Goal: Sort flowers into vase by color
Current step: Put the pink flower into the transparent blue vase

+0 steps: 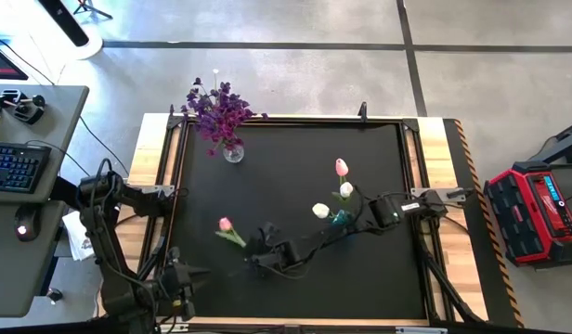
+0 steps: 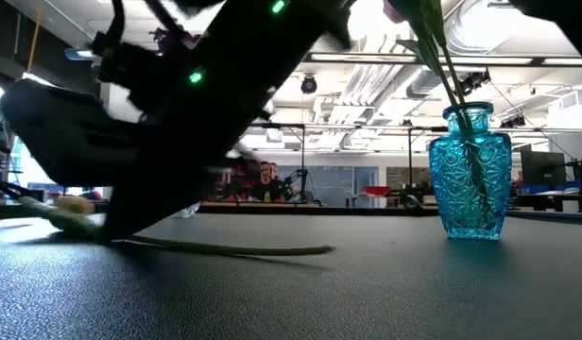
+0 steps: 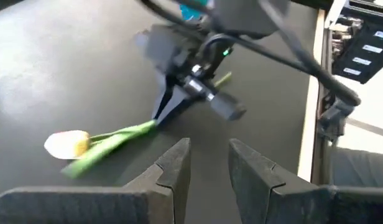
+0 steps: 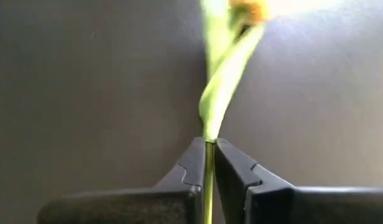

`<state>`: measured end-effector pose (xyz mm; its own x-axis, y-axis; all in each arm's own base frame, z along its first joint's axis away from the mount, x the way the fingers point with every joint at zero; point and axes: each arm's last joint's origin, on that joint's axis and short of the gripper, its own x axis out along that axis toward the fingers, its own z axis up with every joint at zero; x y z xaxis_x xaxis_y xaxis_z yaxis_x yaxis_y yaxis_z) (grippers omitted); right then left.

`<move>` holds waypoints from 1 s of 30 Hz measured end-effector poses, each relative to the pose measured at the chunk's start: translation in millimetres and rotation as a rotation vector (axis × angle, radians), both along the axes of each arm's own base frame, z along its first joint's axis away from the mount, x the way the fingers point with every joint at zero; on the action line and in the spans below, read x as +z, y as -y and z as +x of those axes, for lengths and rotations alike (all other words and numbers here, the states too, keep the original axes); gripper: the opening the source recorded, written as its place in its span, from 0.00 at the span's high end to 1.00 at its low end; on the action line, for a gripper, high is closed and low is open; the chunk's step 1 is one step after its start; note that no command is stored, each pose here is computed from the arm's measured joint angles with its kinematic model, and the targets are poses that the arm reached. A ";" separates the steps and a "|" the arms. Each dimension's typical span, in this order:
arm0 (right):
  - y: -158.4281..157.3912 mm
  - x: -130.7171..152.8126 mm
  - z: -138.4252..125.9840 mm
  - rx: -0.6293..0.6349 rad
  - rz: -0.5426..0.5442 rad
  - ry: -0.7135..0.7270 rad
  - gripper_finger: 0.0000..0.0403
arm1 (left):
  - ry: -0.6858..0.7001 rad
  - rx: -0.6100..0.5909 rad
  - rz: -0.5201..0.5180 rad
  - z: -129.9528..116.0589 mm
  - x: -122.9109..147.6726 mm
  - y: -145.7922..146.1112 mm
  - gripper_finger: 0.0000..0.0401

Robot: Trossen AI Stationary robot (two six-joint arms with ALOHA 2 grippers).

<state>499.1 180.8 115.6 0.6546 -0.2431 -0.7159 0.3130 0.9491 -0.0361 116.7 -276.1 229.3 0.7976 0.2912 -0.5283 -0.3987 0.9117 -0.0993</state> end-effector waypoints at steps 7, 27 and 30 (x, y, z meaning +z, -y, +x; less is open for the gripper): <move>-41.6 42.6 -36.1 -0.027 -0.082 0.008 0.99 | 0.066 -0.028 -0.009 -10.3 1.5 4.4 0.77; -104.3 61.9 -93.1 -0.036 0.007 -0.020 0.97 | 0.101 -0.015 0.056 4.9 2.7 -0.4 0.77; -86.9 54.9 -66.4 0.018 0.089 -0.012 0.86 | 0.096 -0.003 0.069 10.0 2.7 -2.7 0.77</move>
